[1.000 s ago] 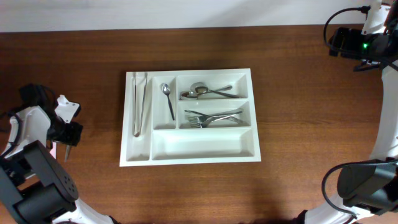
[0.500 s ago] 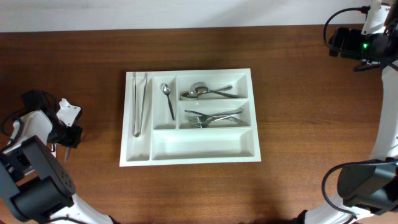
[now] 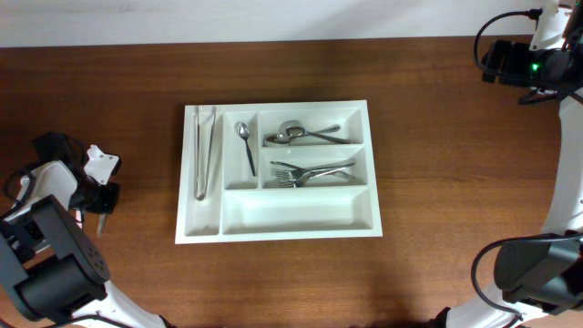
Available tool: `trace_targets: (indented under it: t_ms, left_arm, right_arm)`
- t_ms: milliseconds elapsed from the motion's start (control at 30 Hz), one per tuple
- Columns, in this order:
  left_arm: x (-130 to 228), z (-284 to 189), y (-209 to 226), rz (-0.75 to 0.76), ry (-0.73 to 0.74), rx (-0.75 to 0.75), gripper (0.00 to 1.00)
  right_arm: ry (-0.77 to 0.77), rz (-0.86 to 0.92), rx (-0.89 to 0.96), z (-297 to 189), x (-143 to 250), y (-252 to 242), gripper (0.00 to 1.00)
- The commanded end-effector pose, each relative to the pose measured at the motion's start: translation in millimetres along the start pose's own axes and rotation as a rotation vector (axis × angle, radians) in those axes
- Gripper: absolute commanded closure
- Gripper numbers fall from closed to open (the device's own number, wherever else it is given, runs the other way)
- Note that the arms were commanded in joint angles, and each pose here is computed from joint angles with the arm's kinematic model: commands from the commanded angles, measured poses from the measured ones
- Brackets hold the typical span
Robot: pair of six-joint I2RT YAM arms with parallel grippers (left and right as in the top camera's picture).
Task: Pack container
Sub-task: 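Return the left gripper to the second small spoon and grasp it, then carry the second spoon into the same compartment and release it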
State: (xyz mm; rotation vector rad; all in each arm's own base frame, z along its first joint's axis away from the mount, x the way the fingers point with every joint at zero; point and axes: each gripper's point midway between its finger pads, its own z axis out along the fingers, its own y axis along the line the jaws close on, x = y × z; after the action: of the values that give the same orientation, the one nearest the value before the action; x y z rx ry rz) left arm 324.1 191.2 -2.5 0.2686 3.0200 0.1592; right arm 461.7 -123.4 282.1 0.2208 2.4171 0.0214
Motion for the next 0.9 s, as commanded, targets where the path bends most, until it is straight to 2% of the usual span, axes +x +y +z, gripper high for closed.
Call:
trace_targets:
  t_ms: [0, 200, 400, 600, 867]
  left_arm:
    - [13.8, 19.0, -10.6, -0.024, 0.060, 0.053, 0.98]
    - [-2.7, -13.2, -6.5, -0.075, 0.060, 0.055, 0.98]
    - [-58.0, -108.0, -21.5, -0.062, -0.037, 0.020, 0.98]
    - [-111.2, -198.2, -104.7, 0.053, -0.241, 0.111, 0.98]
    - [-132.4, -201.8, -200.5, 0.038, -0.253, 0.249, 0.98]
  right_arm:
    - [0.004, 0.010, -0.012, 3.3, 0.7, 1.2, 0.01]
    - [0.004, 0.010, -0.012, 3.3, 0.7, 1.2, 0.01]
    - [0.004, 0.010, -0.012, 3.3, 0.7, 1.2, 0.01]
    - [0.004, 0.010, -0.012, 3.3, 0.7, 1.2, 0.01]
    - [0.004, 0.010, -0.012, 3.3, 0.7, 1.2, 0.02]
